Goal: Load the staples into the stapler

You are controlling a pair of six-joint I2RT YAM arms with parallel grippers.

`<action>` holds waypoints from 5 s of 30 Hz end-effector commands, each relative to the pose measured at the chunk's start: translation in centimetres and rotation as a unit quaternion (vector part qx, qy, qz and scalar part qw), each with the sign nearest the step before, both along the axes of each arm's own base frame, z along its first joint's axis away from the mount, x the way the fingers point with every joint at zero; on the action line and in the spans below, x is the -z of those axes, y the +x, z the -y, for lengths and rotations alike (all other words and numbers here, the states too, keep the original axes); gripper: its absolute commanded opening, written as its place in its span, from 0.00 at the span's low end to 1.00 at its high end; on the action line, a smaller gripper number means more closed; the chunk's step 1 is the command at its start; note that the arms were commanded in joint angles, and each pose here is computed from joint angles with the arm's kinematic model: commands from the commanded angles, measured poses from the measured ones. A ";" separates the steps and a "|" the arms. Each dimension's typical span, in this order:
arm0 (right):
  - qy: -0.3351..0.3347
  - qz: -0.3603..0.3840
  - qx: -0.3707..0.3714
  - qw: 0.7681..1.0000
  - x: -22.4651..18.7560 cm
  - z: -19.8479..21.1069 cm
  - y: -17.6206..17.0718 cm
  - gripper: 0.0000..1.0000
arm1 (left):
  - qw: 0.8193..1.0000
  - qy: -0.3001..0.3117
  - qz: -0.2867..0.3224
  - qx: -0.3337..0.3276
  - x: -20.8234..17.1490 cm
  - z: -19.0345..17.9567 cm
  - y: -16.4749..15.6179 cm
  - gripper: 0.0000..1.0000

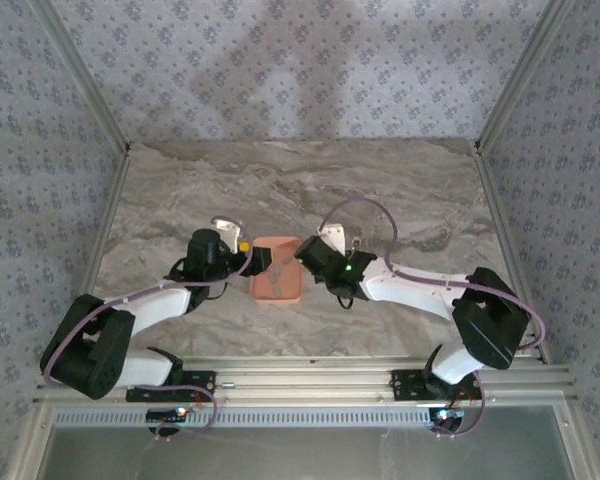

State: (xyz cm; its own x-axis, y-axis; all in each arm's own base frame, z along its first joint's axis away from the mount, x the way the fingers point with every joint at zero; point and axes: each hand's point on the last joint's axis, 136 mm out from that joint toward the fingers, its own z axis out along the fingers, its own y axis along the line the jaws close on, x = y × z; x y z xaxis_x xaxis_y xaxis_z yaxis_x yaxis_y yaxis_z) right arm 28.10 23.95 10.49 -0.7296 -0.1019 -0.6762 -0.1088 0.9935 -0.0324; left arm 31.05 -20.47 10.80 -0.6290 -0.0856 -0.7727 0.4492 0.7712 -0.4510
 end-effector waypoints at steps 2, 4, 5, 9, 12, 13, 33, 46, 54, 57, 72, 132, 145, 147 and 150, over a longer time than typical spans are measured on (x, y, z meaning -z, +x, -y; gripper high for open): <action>0.000 0.012 0.020 1.000 0.5 1.6 -0.2 0.14 | 0.999 -0.005 0.026 0.018 -1.3 0.9 0.5 0.80; 0.003 0.008 0.020 1.000 1.0 1.8 -0.3 0.14 | 1.000 -0.005 0.024 0.020 -1.1 1.0 0.6 0.80; 0.003 0.006 0.019 1.000 1.2 1.8 -0.3 0.14 | 1.000 -0.004 0.023 0.021 -1.1 1.0 0.6 0.80; 0.008 -0.001 0.024 1.000 2.0 2.3 0.0 0.14 | 1.000 -0.003 0.021 0.022 -0.9 1.1 0.6 0.80; 0.027 -0.005 0.026 0.999 2.5 2.2 0.4 0.14 | 1.000 -0.003 0.020 0.022 -0.8 1.1 0.6 0.80; 0.033 -0.006 0.027 0.999 2.6 2.1 0.6 0.14 | 1.000 -0.003 0.019 0.023 -0.8 1.1 0.6 0.80; 0.032 -0.026 0.022 0.999 4.4 1.3 1.2 0.14 | 0.999 0.002 0.020 0.025 -0.8 1.0 0.5 0.80; 0.035 -0.027 0.024 0.999 4.7 1.2 1.4 0.13 | 0.999 0.003 0.020 0.025 -0.7 1.0 0.5 0.80; 0.029 -0.033 0.026 0.999 5.2 1.4 1.4 0.13 | 0.999 0.005 0.021 0.025 -0.6 1.0 0.5 0.80; 0.028 -0.035 0.026 0.999 5.4 1.4 1.3 0.13 | 0.999 0.005 0.021 0.026 -0.7 1.0 0.5 0.80; 0.013 -0.049 0.025 0.998 6.0 1.7 0.4 0.13 | 0.999 0.005 0.021 0.025 -0.7 1.0 0.6 0.80; 0.157 -0.169 0.112 0.967 7.1 3.3 1.0 0.21 | 0.999 0.005 0.022 0.028 -0.7 1.1 0.5 0.80; 0.156 -0.177 0.108 0.966 8.0 3.4 0.7 0.22 | 0.999 0.004 0.022 0.029 -0.8 1.2 0.5 0.80; 0.155 -0.180 0.106 0.966 8.0 3.3 0.5 0.22 | 0.999 0.003 0.023 0.028 -0.9 1.2 0.5 0.80; 0.150 -0.184 0.106 0.966 8.2 3.4 0.1 0.21 | 0.999 0.003 0.023 0.029 -0.8 1.2 0.5 0.80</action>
